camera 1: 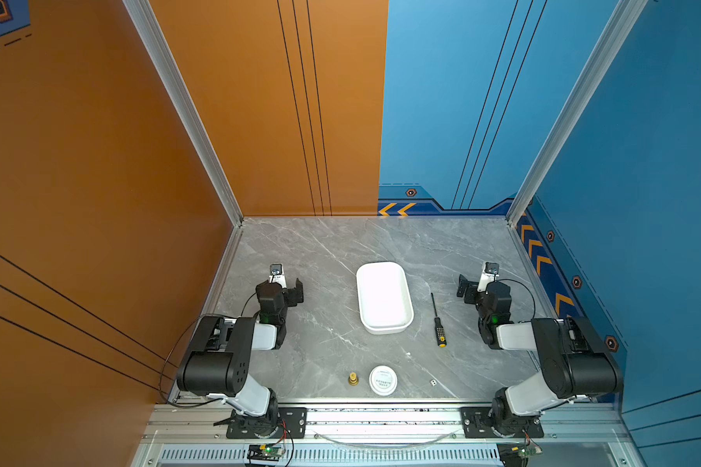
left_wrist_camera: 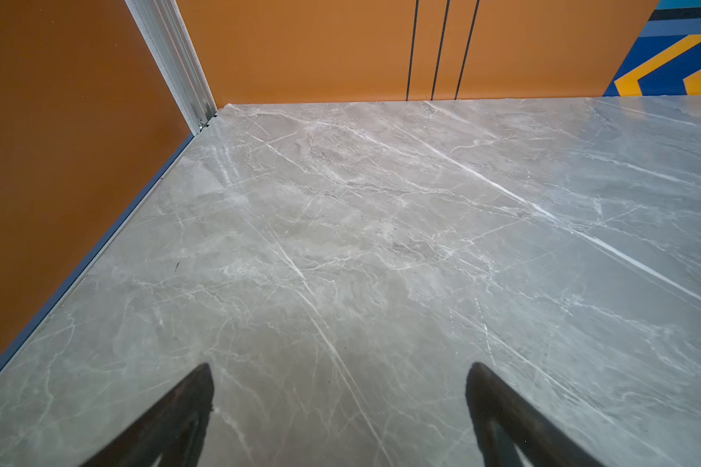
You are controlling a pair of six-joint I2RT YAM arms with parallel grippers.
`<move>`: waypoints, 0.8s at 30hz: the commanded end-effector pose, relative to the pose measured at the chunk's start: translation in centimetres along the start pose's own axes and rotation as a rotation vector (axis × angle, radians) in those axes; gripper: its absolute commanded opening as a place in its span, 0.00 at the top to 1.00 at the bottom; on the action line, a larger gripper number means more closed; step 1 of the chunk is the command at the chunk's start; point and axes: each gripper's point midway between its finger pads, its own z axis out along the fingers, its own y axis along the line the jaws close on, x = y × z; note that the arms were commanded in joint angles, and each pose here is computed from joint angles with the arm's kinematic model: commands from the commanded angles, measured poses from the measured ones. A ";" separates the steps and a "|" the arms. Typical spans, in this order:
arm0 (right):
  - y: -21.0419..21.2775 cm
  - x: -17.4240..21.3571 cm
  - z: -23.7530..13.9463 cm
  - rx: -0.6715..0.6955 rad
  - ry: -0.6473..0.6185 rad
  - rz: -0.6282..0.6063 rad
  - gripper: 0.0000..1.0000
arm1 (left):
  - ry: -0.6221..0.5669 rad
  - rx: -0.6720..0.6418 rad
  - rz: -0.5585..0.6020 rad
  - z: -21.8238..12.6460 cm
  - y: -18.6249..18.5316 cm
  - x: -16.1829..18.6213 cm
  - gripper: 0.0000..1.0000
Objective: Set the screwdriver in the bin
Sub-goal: 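Lower the right gripper over the black-and-yellow screwdriver while the left arm reaches forward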
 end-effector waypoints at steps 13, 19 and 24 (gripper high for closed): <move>0.4 -2.0 -0.9 0.037 0.018 -0.055 0.02 | 0.023 0.048 0.036 0.2 -0.9 -1.7 0.02; 3.0 -5.9 -4.5 -0.065 0.181 0.000 0.02 | 0.095 0.099 0.035 -1.5 -2.4 -4.1 0.02; 5.3 -4.7 -7.7 -0.174 0.425 0.102 0.03 | 0.157 0.273 -0.037 -3.7 -6.5 -5.0 0.02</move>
